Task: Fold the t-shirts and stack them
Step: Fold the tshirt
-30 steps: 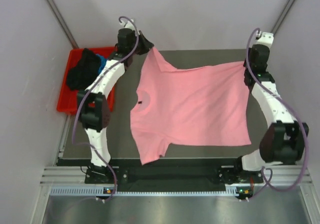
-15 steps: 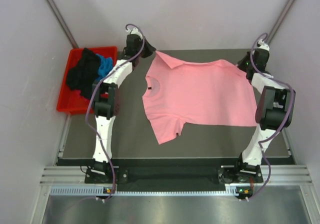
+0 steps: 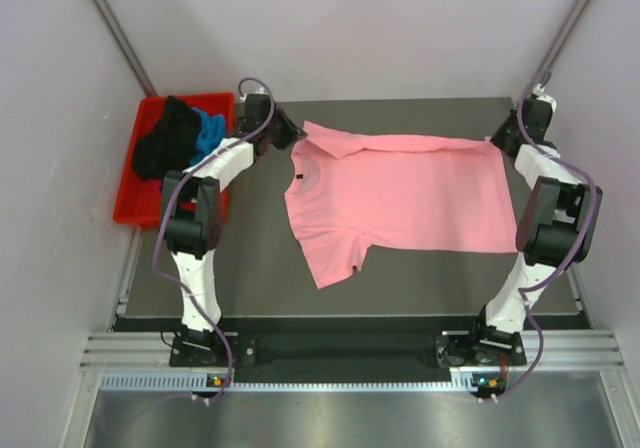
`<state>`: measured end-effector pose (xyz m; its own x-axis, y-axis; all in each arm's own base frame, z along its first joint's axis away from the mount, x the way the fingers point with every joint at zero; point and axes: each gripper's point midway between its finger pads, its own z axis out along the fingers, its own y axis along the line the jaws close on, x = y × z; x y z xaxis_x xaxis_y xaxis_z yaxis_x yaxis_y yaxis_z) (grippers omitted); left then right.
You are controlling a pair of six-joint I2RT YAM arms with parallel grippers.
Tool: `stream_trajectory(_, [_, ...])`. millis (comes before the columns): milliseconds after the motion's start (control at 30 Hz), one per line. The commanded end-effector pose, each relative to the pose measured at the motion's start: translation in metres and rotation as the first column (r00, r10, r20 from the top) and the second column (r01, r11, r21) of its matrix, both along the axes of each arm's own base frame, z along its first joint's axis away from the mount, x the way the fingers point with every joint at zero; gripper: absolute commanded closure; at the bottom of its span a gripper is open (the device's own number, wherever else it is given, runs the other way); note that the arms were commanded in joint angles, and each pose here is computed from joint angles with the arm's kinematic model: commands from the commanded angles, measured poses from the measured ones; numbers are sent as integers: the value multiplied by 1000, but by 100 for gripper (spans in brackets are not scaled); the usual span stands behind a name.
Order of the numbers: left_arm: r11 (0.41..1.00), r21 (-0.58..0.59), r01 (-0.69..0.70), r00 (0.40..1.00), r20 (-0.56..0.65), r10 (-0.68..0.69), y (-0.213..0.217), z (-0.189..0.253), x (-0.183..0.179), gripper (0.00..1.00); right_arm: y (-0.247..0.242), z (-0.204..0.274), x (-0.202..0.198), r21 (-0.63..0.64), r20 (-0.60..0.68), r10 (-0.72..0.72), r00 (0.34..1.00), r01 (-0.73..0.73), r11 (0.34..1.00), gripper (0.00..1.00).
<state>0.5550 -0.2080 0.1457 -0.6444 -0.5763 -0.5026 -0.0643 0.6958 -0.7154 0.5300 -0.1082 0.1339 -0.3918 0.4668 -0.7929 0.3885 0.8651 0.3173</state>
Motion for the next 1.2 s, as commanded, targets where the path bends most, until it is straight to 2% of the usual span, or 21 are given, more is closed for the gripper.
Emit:
stream_trajectory(0, [999,-33,-13,1000,15,14,1,32,-25,100,-24,30,-10,-77,20,-63,998,64,995,100])
stream_trajectory(467, [1000,-14,-22,990,-139,20,11,12,-70,100,-40,-7,-26,-66,-70,-115,991,110,992,100])
stream_trajectory(867, [998,13,62,957,-286,-56,-8,-47,-122,100,-41,-57,-46,-30,-180,-154,972,151,988,100])
stream_trajectory(1167, [995,69,74,942,-333,-47,-15,-71,-141,100,-61,-78,-57,-48,-245,-233,941,229,972,100])
